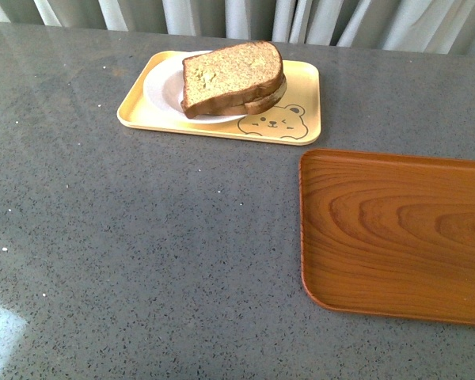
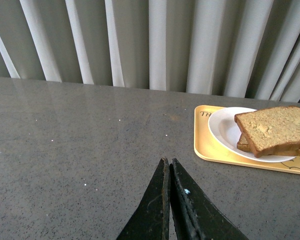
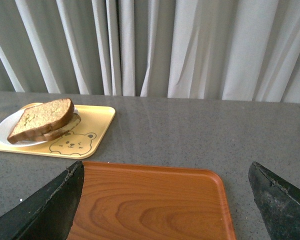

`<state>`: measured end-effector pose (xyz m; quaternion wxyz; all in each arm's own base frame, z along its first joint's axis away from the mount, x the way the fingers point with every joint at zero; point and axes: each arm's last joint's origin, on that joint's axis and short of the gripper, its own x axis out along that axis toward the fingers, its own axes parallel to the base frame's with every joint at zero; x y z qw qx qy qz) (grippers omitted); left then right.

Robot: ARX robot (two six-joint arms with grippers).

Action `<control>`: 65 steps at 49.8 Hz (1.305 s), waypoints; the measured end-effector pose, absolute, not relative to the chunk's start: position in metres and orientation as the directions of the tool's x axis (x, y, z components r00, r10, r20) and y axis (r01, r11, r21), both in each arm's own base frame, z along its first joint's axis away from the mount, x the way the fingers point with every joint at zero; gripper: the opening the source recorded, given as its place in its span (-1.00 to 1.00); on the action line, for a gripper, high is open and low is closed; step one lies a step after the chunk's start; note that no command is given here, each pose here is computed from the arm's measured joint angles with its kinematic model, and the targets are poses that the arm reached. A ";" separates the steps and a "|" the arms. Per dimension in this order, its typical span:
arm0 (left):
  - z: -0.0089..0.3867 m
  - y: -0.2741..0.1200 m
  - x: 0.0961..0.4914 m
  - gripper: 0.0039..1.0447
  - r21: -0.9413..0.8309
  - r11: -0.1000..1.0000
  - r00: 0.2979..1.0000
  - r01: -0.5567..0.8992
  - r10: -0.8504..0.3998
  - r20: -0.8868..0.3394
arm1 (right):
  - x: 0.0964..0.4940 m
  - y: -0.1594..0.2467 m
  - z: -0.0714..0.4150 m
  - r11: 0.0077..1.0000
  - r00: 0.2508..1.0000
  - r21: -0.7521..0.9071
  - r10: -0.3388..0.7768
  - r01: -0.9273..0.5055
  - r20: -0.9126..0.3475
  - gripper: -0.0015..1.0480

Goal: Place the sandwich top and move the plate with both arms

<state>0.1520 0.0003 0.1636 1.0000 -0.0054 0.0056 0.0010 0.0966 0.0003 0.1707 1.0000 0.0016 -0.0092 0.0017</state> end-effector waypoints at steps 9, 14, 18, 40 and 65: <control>0.164 0.000 0.143 -0.98 -0.011 1.000 1.000 -0.002 0.002 -0.010 | 0.097 0.000 0.171 1.000 1.000 0.003 0.004 -0.004 0.019 0.82; 0.166 0.000 0.139 -0.98 -0.011 1.000 1.000 -0.002 0.002 -0.004 | 0.097 0.000 0.171 1.000 1.000 0.003 0.004 -0.004 0.019 0.82; 0.168 0.000 0.135 -0.98 -0.011 1.000 1.000 -0.002 0.002 0.002 | 0.097 0.000 0.171 1.000 1.000 0.003 0.003 -0.003 0.018 0.82; 0.172 0.000 0.119 -0.98 -0.011 1.000 1.000 -0.002 0.002 0.016 | 0.097 0.000 0.171 1.000 1.000 0.003 0.003 -0.003 0.018 0.82; 0.171 0.000 0.109 -0.98 -0.011 1.000 1.000 -0.002 0.002 0.017 | 0.097 0.000 0.171 1.000 1.000 0.003 0.004 -0.004 0.019 0.82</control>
